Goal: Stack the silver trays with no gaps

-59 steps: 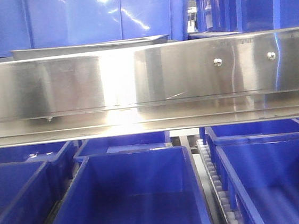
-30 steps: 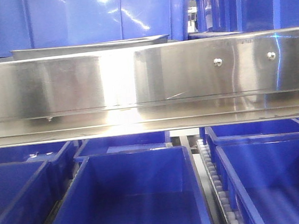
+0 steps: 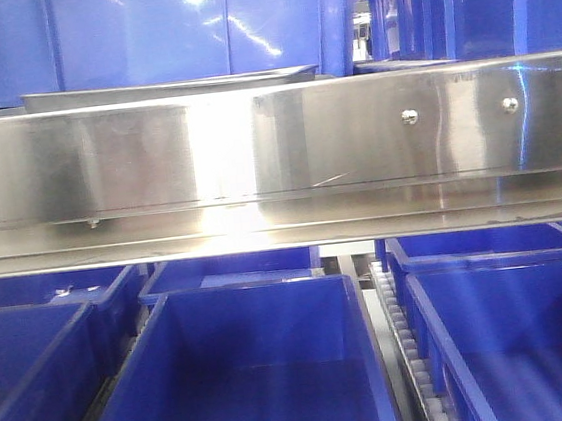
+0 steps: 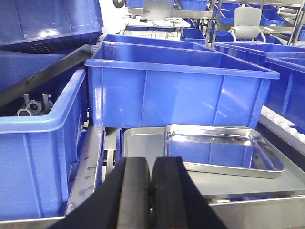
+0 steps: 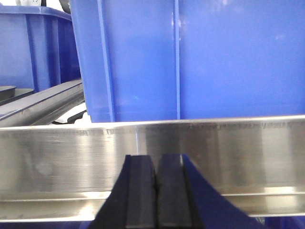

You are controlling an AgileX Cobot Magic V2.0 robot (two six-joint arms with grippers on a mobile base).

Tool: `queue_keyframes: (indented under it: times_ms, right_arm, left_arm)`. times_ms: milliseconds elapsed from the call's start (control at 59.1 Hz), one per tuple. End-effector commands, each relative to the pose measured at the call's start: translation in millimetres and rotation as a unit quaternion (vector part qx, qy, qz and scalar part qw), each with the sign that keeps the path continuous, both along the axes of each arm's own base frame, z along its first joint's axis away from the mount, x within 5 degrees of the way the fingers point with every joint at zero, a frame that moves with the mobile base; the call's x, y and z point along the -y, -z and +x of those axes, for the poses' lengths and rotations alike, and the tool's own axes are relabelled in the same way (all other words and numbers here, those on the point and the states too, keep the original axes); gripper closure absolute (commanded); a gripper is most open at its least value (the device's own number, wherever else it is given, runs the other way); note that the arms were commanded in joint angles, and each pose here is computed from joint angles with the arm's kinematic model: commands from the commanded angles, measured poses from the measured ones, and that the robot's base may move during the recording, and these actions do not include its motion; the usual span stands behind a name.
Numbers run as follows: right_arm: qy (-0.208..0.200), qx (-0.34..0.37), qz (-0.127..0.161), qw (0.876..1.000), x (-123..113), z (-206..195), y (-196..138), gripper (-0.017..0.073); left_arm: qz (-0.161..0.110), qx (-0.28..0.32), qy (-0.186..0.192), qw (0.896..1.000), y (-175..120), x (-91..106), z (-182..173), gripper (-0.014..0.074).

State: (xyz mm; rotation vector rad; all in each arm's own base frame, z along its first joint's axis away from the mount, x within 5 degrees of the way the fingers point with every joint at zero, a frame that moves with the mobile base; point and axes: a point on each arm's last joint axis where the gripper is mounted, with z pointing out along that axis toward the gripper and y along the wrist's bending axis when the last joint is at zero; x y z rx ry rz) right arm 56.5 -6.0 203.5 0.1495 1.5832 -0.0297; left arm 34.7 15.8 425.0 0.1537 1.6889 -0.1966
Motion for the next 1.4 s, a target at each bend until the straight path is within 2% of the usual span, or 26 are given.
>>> queue_keyframes:
  times_ms: [0, 1337, 1387]
  right_arm:
    - [0.004, 0.017, -0.014, 1.000, 0.5, -0.4, -3.3, 0.0640]
    - [0.005, 0.025, -0.015, 1.000, 0.7, -0.4, -4.8, 0.0640]
    - [0.005, 0.025, -0.015, 1.000, 0.7, -0.4, -4.8, 0.0640]
  left_arm:
    - [-0.006, 0.007, 0.002, 1.000, -1.2, -1.0, -1.8, 0.0601]
    - [-0.004, 0.008, 0.002, 1.000, 1.3, -0.5, -0.9, 0.0601]
    - [0.000, 0.023, 0.001, 1.000, 3.9, 2.1, 1.8, 0.0601]
